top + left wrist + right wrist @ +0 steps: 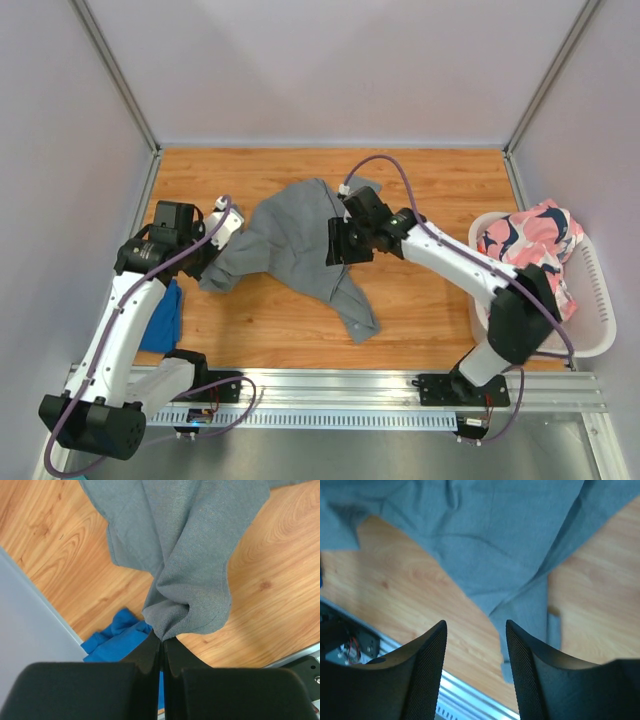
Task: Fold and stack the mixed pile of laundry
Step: Flatten out the shirt at the center of the board.
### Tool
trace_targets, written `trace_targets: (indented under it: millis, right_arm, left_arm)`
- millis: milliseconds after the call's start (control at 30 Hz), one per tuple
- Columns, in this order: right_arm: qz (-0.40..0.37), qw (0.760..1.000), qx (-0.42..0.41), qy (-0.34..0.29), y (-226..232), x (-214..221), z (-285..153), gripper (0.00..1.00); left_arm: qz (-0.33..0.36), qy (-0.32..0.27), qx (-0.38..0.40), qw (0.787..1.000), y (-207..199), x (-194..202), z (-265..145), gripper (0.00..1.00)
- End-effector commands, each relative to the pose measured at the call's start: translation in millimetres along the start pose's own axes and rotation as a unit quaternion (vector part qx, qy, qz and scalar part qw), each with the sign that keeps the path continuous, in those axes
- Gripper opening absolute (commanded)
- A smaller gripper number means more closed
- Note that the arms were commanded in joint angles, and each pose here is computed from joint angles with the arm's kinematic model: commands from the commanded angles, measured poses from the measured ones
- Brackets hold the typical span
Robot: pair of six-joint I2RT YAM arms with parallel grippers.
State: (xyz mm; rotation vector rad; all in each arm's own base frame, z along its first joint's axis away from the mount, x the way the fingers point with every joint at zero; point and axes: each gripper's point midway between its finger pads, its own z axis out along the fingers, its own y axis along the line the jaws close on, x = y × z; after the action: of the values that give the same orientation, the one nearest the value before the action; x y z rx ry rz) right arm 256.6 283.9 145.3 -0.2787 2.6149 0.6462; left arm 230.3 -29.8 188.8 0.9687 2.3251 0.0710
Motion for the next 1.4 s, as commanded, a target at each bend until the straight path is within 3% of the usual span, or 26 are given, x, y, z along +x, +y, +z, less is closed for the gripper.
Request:
trace_targets:
  millis: [0,233,633,733,767,833,1067,1200,1300,1367]
  right_arm:
    - [0.037,0.999,0.003,-0.017,-12.0,-40.8,42.7,0.52]
    - [0.062,0.996,0.056,-0.007,-45.4,-60.2,85.6,0.55]
    - [0.118,0.992,0.028,0.022,-58.2,-45.0,125.3,0.49]
    - [0.119,0.993,0.008,0.018,-49.1,-51.0,121.0,0.21]
    - [0.121,0.993,0.003,0.015,-46.4,-52.6,118.7,0.07]
    - [0.117,0.993,-0.010,-0.006,-37.4,-64.4,103.8,0.00]
    - [0.072,0.990,-0.027,-0.115,-12.0,-129.3,-1.4,0.00]
    - [0.073,0.974,-0.097,-0.190,8.5,-166.3,-105.1,0.00]
    - [0.056,0.947,-0.116,-0.293,10.3,-198.6,-209.9,0.00]
    - [0.039,0.937,-0.115,-0.326,16.5,-201.0,-254.5,0.00]
  left_arm:
    - [-0.008,-0.014,-0.005,1.000,0.6,-4.3,-7.3,0.00]
    - [0.002,-0.019,-0.024,1.000,6.7,-5.3,-16.2,0.00]
    - [0.004,-0.018,-0.031,0.999,10.7,-7.0,-16.5,0.00]
    - [0.006,-0.016,-0.036,0.999,12.7,-6.9,-17.5,0.00]
    - [0.007,-0.014,-0.044,0.999,15.8,-6.3,-18.3,0.00]
    - [0.007,-0.012,-0.058,0.998,21.8,-7.4,-19.0,0.00]
    - [0.022,0.005,-0.161,0.987,69.2,-19.5,-45.2,0.00]
    - [0.033,-0.012,-0.217,0.976,107.5,-43.8,-80.8,0.00]
    - [0.035,-0.039,-0.259,0.964,139.4,-72.9,-117.7,0.00]
    - [0.042,-0.069,-0.286,0.955,157.4,-100.0,-144.2,0.00]
